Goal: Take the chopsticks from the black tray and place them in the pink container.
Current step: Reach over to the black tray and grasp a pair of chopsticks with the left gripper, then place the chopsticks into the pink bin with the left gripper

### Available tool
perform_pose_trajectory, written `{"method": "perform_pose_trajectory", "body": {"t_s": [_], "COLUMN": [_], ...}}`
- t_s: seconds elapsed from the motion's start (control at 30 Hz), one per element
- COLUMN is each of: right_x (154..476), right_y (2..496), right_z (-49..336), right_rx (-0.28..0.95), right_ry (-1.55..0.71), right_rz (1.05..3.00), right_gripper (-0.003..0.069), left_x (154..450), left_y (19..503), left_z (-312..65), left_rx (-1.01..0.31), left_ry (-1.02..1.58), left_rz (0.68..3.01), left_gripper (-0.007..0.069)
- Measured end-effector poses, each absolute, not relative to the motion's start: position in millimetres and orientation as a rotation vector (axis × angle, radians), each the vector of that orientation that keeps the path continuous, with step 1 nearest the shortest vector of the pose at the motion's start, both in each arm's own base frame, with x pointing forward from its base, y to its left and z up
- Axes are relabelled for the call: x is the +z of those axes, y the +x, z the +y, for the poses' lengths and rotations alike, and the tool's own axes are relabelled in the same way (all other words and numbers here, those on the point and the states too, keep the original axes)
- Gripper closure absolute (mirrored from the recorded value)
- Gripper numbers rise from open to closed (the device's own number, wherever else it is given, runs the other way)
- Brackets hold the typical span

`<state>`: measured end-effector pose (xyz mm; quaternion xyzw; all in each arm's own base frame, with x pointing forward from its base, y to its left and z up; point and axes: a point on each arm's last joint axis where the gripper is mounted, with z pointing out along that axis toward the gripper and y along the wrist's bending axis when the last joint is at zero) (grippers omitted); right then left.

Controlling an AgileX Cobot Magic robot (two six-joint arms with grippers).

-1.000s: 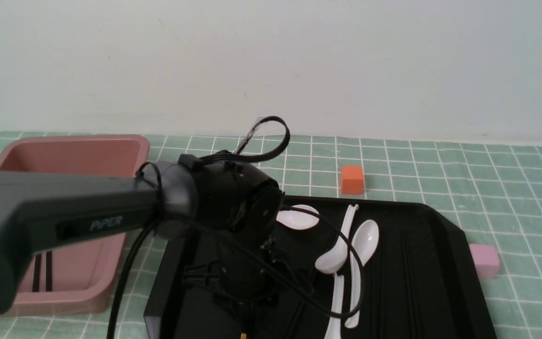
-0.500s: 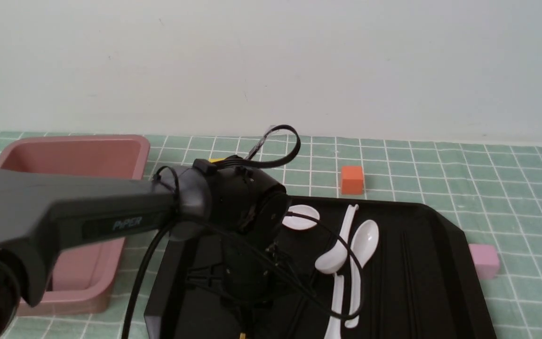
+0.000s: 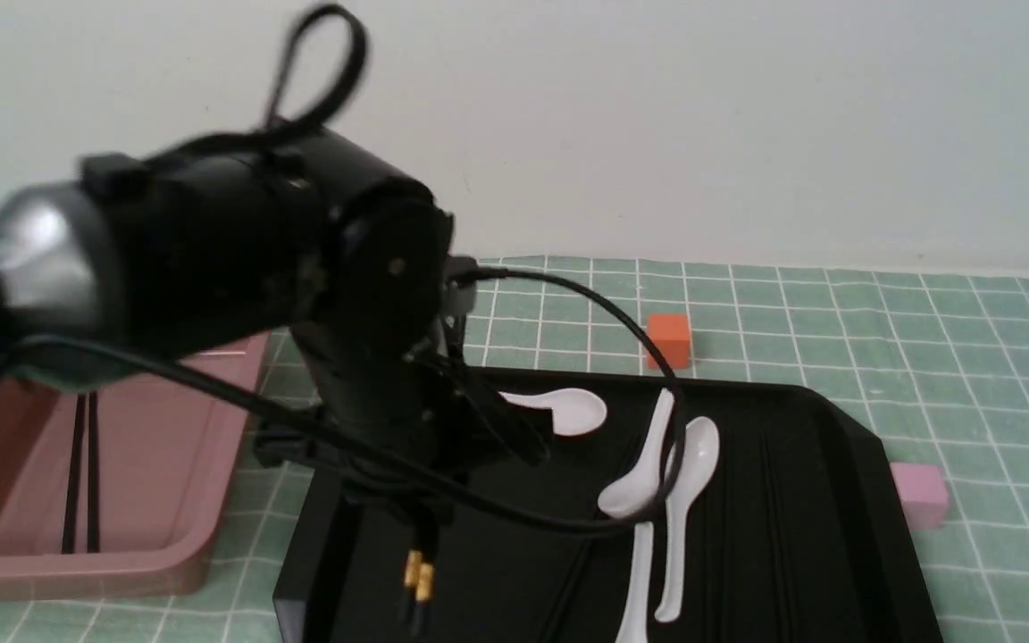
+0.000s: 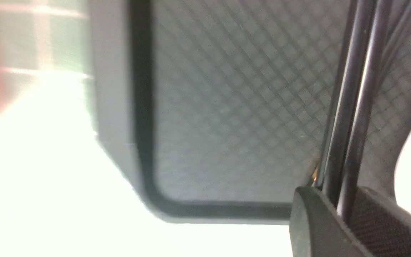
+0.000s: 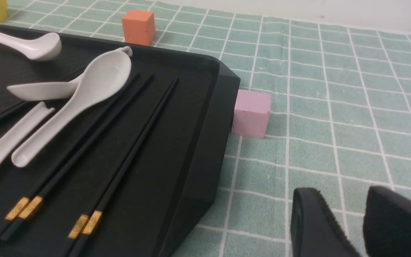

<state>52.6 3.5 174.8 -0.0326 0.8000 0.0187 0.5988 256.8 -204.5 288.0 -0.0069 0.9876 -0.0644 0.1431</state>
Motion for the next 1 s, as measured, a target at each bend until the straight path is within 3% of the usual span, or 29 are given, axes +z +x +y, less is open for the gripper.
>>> {"method": "perform_pose_trajectory", "body": {"t_s": [0.1, 0.23, 0.47, 0.67, 0.7, 0.73, 0.83, 1.0], "right_x": [175, 175, 175, 175, 175, 175, 175, 175], "right_y": [53, 53, 53, 53, 53, 53, 53, 53], "right_z": [4, 4, 4, 4, 4, 4, 4, 4], "right_rx": [0.043, 0.043, 0.043, 0.043, 0.043, 0.043, 0.043, 0.043], "right_ry": [-0.076, -0.076, -0.076, -0.076, -0.076, -0.076, -0.076, -0.076], "right_rz": [1.856, 1.856, 1.856, 1.856, 1.856, 1.856, 1.856, 1.856], "right_gripper": [0.0419, 0.0419, 0.0419, 0.0419, 0.0419, 0.0419, 0.0419, 0.0419], "left_x": [317, 333, 323, 280, 258, 258, 221, 197], "left_y": [248, 255, 286, 337, 352, 352, 371, 381], "left_z": [-179, -134, -68, -27, -16, -16, -3, 0], "left_rx": [-0.164, -0.123, -0.009, 0.037, 0.064, 0.064, 0.113, 0.149], "left_ry": [-0.072, -0.246, -0.348, -0.382, -0.411, -0.411, -0.434, -0.407], "left_rz": [2.788, 2.770, 2.757, 2.718, 2.736, 2.736, 2.771, 2.783], "left_gripper": [0.0510, 0.0510, 0.0510, 0.0510, 0.0510, 0.0510, 0.0510, 0.0495]}}
